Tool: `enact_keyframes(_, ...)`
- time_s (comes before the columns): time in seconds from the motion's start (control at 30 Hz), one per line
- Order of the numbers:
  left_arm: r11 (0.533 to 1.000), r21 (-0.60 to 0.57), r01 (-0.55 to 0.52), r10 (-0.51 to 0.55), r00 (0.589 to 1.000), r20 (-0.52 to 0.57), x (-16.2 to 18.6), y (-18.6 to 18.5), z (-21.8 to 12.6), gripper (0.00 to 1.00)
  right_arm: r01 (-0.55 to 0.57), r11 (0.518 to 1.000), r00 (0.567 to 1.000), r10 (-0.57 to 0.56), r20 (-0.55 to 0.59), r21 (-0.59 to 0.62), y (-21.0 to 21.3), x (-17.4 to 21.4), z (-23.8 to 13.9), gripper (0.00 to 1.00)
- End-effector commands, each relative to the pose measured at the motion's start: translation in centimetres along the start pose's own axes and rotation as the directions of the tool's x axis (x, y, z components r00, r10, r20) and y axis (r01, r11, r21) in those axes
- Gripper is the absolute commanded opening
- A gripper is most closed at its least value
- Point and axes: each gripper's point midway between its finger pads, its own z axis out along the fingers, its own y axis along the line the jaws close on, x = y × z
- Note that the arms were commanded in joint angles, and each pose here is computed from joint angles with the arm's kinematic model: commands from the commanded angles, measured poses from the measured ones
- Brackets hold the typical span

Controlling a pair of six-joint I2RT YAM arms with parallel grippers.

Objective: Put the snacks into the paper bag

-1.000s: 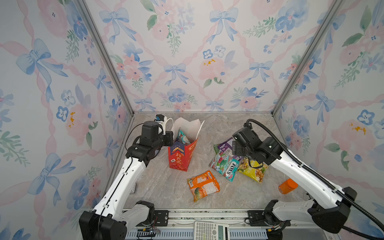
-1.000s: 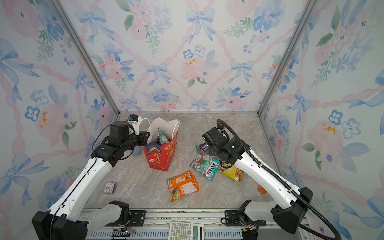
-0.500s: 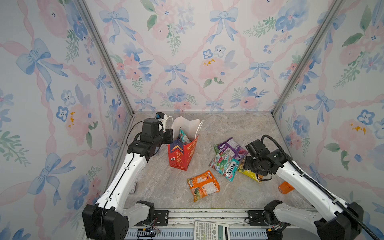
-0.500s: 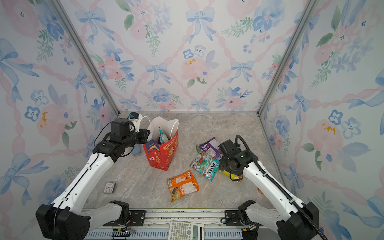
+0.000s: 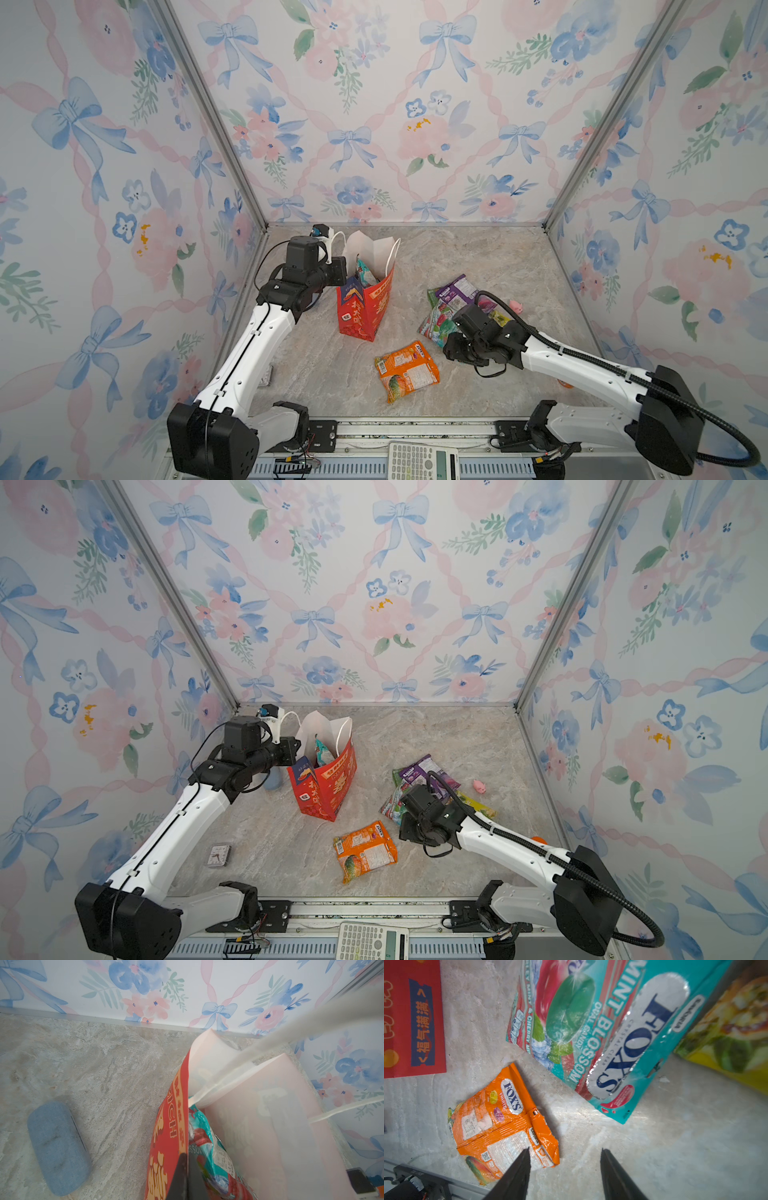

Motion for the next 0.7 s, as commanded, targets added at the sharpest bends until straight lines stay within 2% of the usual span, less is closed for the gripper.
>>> enact_keyframes(0.0, 1.000, 0.013, -0.002, 0.002, 1.000, 0.015, -0.5, -0.1, 0.3, 0.00, -0.002, 0.997, 1.000, 0.001, -0.009, -0.077, 2.4, 0.5, 1.1, 0.54)
enact_keyframes(0.17, 1.000, 0.016, -0.010, 0.010, 0.999, 0.034, -0.9, -0.3, -0.4, 0.00, 0.000, 0.992, 0.998, -0.008, -0.067, -0.123, 3.4, 2.2, 2.5, 0.54)
enact_keyframes(0.37, 1.000, 0.009, -0.014, 0.014, 0.999, 0.049, -0.9, -0.2, -1.0, 0.00, 0.021, 0.993, 0.995, -0.032, -0.099, -0.116, 3.3, 3.9, 2.9, 0.56)
enact_keyframes(0.67, 1.000, 0.014, -0.018, 0.017, 0.998, 0.057, -0.9, -0.2, -1.4, 0.00, 0.016, 0.999, 0.991, -0.022, -0.131, -0.044, 1.8, 6.0, 4.1, 0.59)
